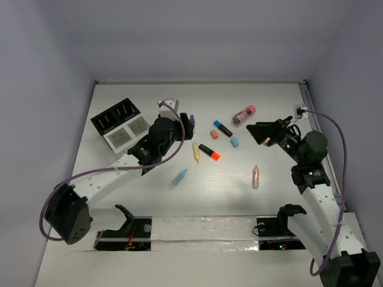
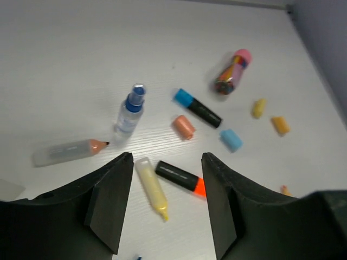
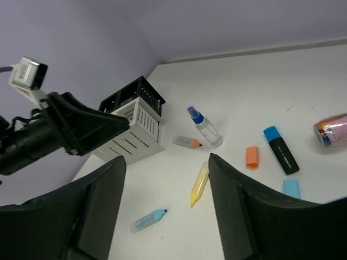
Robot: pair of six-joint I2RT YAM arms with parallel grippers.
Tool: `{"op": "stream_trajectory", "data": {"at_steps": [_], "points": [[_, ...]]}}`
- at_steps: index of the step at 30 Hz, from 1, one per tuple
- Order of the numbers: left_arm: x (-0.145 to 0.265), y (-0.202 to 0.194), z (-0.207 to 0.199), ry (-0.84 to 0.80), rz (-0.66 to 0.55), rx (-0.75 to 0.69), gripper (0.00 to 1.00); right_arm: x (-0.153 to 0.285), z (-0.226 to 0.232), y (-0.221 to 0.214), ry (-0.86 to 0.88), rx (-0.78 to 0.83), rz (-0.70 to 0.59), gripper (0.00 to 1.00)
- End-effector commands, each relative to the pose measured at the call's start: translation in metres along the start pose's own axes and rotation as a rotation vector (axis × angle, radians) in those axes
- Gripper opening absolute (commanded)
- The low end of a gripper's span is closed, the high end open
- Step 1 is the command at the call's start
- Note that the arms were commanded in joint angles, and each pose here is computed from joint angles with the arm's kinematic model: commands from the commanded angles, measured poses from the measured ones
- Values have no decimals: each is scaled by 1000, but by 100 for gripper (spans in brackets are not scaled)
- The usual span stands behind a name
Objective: Sort the stationery into containers
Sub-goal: Pick up the stationery from the center of the board.
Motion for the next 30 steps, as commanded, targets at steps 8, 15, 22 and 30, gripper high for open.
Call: {"op": "stream_trajectory", "data": {"at_steps": [8,15,22,30], "points": [[-67,-22,8,155,104,-166,59,-4,4,-1,46,-1,32,82],[-101,-33,8,190,162,-247,58,-5,5,-3,63,-8,50,92],[-126,-49,10,228,226,-293,61,-5,5,-3,68,-8,56,97],[-134,-60,15,238,245,-304,70,-7,4,-5,73,-14,68,97]]}}
Point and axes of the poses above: each gripper's point midway between its finger pads, its own x axis back along the fingers, its own z axis along the line the jaws close on, y = z × x, the point moved 5 cm from there along x, back along the fingers, and after that the axes turned 15 degrees about -x, right-handed, at the moved point
